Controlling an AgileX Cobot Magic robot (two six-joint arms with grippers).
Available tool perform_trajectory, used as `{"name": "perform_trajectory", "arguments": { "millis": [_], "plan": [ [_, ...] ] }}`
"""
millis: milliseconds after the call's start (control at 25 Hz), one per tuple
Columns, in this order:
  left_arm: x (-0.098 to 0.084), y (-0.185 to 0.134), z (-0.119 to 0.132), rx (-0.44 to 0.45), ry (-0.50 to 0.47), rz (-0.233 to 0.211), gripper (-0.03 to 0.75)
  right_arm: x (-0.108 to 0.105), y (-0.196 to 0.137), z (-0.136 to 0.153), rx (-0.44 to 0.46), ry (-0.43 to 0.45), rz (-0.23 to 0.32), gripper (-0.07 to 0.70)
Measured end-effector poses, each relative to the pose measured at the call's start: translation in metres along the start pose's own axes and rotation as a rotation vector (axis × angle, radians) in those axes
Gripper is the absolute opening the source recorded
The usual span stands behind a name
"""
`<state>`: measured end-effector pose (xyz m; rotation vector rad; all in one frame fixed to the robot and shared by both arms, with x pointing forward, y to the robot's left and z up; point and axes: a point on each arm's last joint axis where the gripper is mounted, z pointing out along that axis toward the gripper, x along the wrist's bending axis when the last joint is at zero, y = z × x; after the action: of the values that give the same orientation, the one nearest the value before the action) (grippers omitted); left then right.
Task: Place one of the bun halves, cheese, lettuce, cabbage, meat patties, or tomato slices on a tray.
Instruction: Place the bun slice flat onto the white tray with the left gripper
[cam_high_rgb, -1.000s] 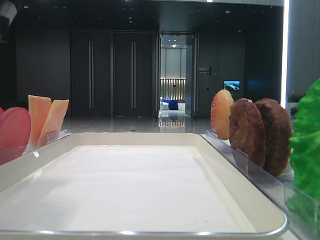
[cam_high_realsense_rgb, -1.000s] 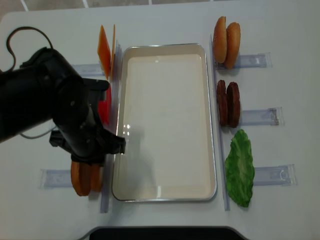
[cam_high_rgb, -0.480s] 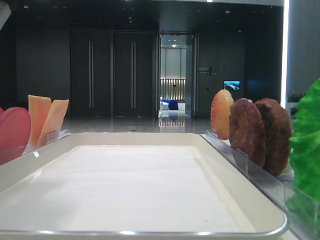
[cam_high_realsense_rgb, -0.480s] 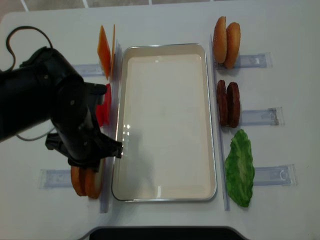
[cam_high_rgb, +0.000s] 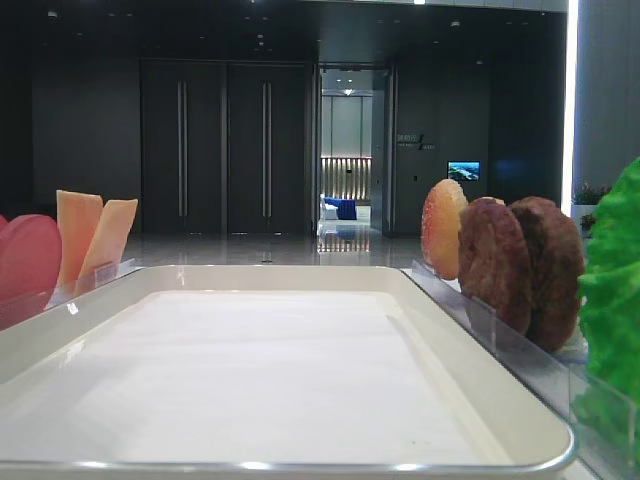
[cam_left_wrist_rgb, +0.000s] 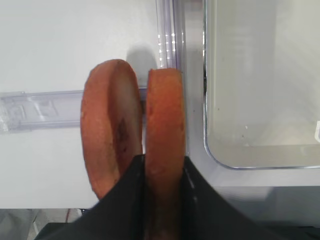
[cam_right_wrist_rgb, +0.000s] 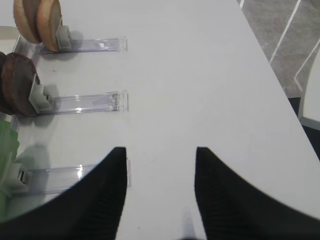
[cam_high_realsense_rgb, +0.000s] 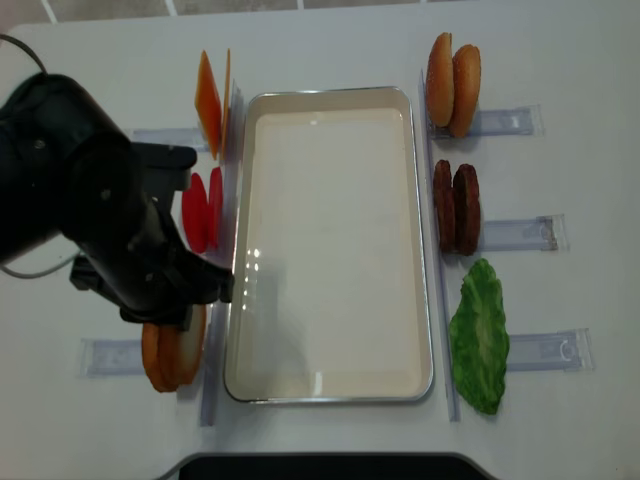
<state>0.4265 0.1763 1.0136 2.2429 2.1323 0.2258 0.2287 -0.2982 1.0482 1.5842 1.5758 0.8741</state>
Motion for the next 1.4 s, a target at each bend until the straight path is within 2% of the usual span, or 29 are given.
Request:
{"name": "perform_trajectory", "arguments": {
  "millis": [320,560,800,1000,1400],
  "plan": [
    [0.011,-0.003,-0.041,-0.095,-0.041,-0.024,0.120,0.000,0.000,0.000,0.000,0.000,0.000,0.308],
    [0.013,-0.004,-0.046,-0.115,-0.049,-0.027,0.120,0.000,0.000,0.000,0.000,0.000,0.000,0.308],
    [0.008,0.002,-0.047,-0.185,-0.105,-0.026,0.120,0.000,0.000,0.000,0.000,0.000,0.000,0.308],
    [-0.001,0.006,-0.047,-0.238,-0.213,-0.033,0.120,0.000,0.000,0.000,0.000,0.000,0.000,0.308],
    [-0.020,0.005,-0.029,-0.311,-0.442,-0.038,0.120,0.000,0.000,0.000,0.000,0.000,0.000,0.308]
  ]
}}
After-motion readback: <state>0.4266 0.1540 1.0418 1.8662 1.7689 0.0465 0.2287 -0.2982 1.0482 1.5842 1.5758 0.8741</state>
